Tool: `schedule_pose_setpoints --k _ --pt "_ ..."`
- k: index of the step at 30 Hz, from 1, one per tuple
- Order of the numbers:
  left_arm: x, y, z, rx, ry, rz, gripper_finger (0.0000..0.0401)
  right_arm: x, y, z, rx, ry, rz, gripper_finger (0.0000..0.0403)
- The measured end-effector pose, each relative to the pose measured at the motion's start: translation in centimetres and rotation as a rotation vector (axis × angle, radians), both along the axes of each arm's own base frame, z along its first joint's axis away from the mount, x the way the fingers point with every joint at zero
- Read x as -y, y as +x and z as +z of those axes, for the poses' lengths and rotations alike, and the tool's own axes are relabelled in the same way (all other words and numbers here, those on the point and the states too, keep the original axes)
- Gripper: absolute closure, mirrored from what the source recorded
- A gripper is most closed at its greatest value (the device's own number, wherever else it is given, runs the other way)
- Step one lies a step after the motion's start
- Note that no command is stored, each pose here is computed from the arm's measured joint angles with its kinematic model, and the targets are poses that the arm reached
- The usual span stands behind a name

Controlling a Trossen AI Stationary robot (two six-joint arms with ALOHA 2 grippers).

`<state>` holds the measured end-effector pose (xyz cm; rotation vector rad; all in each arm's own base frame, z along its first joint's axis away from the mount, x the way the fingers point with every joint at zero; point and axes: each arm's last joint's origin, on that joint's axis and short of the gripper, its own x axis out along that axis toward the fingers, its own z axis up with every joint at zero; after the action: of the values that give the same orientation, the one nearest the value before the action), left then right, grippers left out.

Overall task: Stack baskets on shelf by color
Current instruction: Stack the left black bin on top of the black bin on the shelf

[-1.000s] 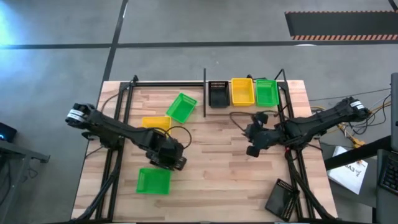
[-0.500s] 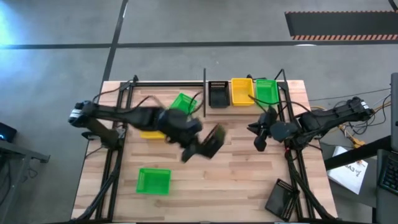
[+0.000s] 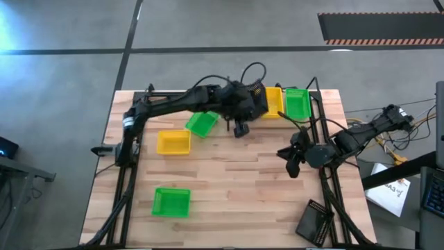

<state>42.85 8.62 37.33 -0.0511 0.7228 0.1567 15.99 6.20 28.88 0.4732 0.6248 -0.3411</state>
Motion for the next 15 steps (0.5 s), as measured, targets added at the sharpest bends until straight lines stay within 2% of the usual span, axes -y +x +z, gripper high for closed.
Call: schedule_pose_setpoints --k 2,6,15 --pt "-1.3 0.5 -1.3 -0.060 0.067 0.022 0.0401 -0.2 -0.1 -0.1 -0.008 0.016 -0.003 0.0351" --pt "-3.3 1.0 -3.6 -0.139 0.124 0.039 0.0401 -0.3 -0.2 -0.4 -0.023 0.030 -0.043 0.0351" --pt "-4.5 2.3 -7.3 -0.261 0.203 0.025 0.0401 -0.5 0.3 -0.8 -0.029 0.011 -0.086 0.0351"
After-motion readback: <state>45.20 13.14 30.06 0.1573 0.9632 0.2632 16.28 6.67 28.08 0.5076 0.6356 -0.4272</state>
